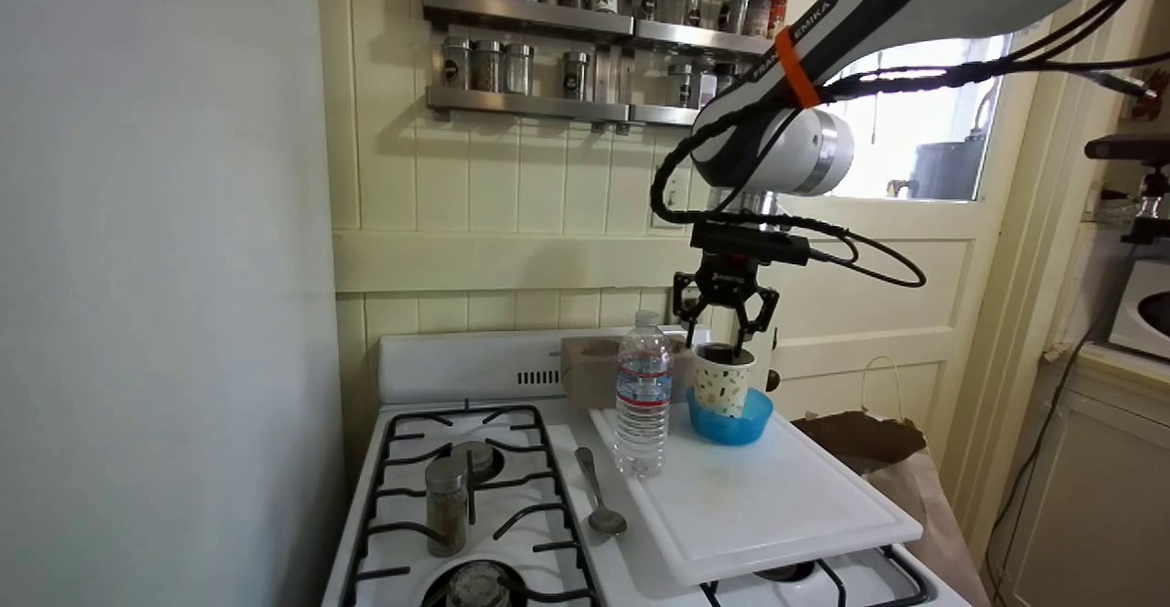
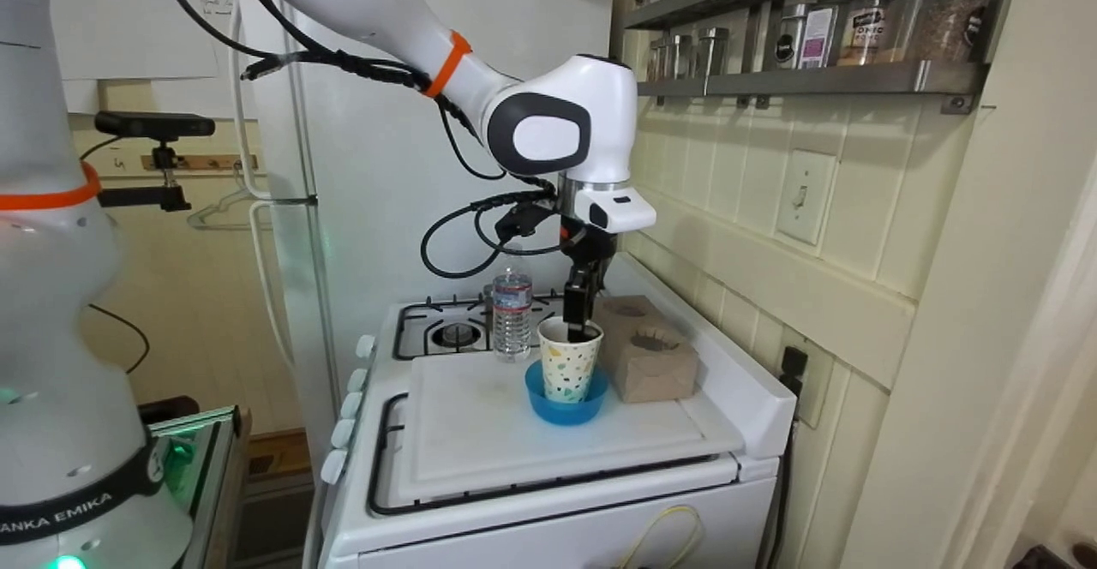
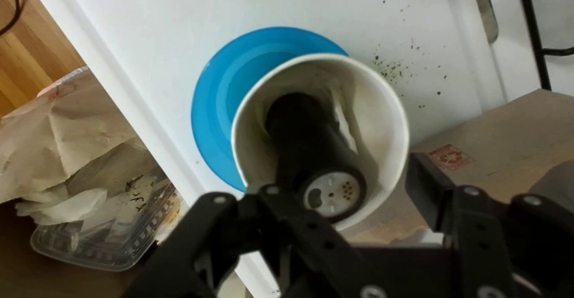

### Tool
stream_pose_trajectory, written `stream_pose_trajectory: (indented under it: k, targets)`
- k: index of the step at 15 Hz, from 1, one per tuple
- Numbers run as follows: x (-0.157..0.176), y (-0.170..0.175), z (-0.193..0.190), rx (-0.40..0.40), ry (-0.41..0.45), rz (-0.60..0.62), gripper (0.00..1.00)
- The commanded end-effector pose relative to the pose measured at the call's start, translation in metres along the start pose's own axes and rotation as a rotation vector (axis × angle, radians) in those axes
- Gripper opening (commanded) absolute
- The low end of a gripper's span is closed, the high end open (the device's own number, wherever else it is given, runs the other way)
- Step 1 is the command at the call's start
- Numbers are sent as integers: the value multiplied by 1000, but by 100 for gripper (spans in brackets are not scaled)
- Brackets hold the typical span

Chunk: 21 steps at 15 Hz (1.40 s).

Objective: Take the black item out of the cup

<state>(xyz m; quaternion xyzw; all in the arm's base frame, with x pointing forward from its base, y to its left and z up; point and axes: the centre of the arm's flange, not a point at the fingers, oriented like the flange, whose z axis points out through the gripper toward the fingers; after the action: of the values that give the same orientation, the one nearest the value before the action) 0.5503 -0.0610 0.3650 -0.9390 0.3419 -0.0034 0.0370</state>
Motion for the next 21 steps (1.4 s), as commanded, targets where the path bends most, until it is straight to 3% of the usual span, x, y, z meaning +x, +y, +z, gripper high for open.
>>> stream_pose_trajectory:
  k: [1,7,13,18,21]
  targets:
    - [-1,3,1,18,-8,25,66]
    - [0,6,-4,25,9,34,61]
    - [-4,4,-20,37,41,24,68]
    - [-7,4,-22,44,39,25,56]
    - [-8,3,-20,44,34,22,57]
